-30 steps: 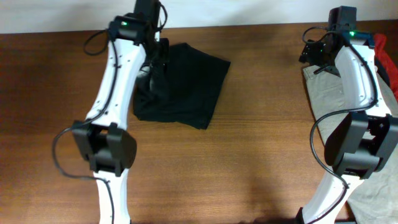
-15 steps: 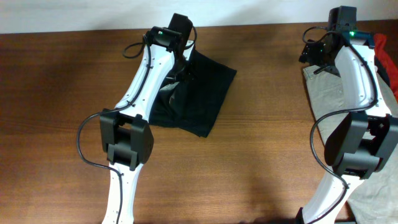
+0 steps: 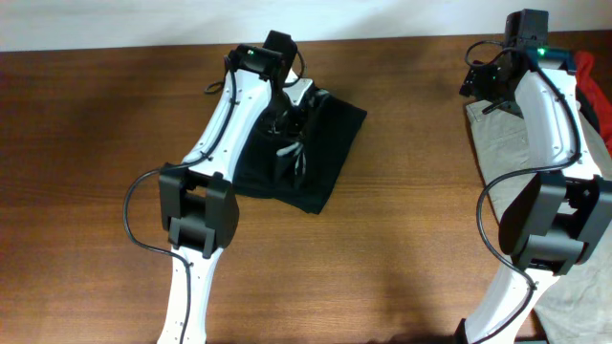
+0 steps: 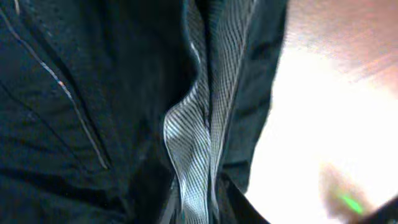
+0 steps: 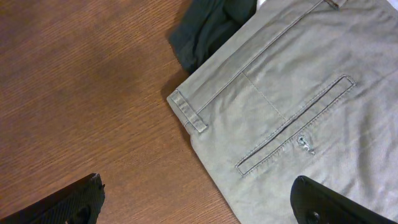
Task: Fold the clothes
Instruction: 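Press and smooth the folded shorts with the left gripper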
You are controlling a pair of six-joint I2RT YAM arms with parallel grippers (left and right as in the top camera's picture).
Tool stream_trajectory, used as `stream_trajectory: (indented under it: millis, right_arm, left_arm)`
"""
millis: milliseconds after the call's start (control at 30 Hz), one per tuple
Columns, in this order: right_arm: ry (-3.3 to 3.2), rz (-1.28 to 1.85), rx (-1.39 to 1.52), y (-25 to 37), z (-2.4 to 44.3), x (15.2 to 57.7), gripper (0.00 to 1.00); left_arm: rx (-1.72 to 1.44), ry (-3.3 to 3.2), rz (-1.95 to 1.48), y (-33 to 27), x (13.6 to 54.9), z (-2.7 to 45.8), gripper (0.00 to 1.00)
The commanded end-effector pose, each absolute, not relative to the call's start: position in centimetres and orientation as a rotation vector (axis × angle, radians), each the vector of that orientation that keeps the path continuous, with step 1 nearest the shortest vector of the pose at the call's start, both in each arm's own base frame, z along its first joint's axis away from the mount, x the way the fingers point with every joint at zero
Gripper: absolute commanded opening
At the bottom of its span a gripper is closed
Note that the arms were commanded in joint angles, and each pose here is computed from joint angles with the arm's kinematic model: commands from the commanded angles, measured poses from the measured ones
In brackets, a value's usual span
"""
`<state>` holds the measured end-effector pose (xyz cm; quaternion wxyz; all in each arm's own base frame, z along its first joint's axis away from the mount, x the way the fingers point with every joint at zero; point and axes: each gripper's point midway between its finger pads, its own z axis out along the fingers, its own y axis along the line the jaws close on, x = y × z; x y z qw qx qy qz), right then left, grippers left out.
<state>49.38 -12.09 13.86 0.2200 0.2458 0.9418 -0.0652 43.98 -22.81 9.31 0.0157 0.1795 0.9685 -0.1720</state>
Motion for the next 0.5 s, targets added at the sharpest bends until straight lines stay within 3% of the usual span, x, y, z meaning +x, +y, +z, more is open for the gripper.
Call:
stream_trajectory:
  millis: [0,100,200,267,467]
  right_arm:
    - [2.587,-0.185,0.696,-12.4,14.4,49.3,0.99]
    - [2.587,-0.184,0.696,-12.4,14.4,49.3,0.99]
    - [2.587,-0.185,0.696,-12.4,14.4,49.3,0.99]
    - [2.587,-0.184,0.696,-12.4,14.4,49.3,0.99]
    - [2.587,-0.185,0.696,-12.4,14.4,49.3,0.99]
  left_arm:
    - [0.669,2.906,-0.604,-23.7,44.1,13.4,0.21]
    - [0.654,2.871,-0.579,-23.4,44.9,14.4,0.18]
    - [0.555,2.873,-0.459,-22.7,47.0,11.7,0.17]
    - [0.475,2.799,-0.481,-23.6,49.5,10.2,0.10]
    - [0.259,2.661,-0.572,-26.7,54.4,6.2,0.08]
